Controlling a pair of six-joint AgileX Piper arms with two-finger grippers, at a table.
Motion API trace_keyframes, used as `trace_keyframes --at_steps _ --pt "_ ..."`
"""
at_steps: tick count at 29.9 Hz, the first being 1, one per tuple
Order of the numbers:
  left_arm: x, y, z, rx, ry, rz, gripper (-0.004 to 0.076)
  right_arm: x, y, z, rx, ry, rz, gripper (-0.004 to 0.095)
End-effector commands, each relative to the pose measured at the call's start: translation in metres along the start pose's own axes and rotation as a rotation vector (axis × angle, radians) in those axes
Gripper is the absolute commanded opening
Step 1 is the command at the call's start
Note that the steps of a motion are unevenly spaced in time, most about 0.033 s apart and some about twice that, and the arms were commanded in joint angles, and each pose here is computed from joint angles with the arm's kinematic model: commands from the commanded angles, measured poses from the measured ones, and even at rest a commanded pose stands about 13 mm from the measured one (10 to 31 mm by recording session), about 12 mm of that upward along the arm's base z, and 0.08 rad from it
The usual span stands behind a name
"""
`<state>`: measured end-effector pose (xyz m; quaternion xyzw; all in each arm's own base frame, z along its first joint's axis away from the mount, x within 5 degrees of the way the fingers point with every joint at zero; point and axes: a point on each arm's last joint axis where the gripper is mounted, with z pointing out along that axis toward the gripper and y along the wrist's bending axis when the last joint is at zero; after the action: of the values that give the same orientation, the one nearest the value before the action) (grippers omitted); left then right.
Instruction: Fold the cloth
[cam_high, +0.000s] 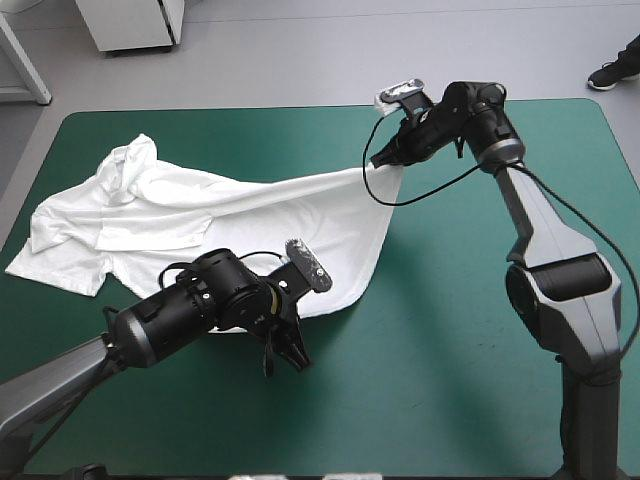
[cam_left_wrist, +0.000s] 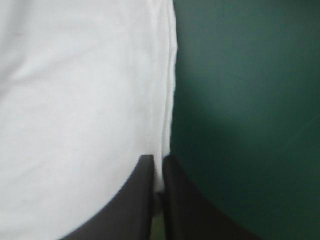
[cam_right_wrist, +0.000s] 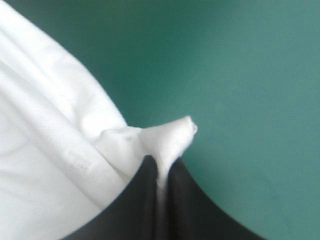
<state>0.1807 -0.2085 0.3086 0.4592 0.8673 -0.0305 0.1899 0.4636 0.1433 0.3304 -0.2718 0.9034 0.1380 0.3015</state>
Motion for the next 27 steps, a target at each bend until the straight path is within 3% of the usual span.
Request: trace_keyframes --at_steps 1,9,17,22,27 --pt "-0.007 0.013 -0.05 -0.107 -0.14 -0.038 -0.0009 -0.019 0.012 -0.101 0.064 -0.201 -0.038 -0.0013" --pt "0.001 0.04 -0.174 -0.321 -0.409 -0.128 -0.0009 -0.008 0.033 -0.254 0.251 -0.482 -0.069 -0.0013" --pt "0.045 0.07 -0.336 -0.618 -0.875 -0.265 -0.0009 0.032 0.09 -0.396 0.407 -0.874 -0.143 -0.0013" --pt "0.071 0.075 -0.386 -0.708 -1.046 -0.273 -0.0009 0.059 0.121 -0.447 0.457 -1.035 -0.185 -0.0013" --pt "0.083 0.07 -0.408 -0.68 -1.189 -0.248 -0.0009 0.08 0.141 -0.479 0.501 -1.139 -0.212 -0.0013"
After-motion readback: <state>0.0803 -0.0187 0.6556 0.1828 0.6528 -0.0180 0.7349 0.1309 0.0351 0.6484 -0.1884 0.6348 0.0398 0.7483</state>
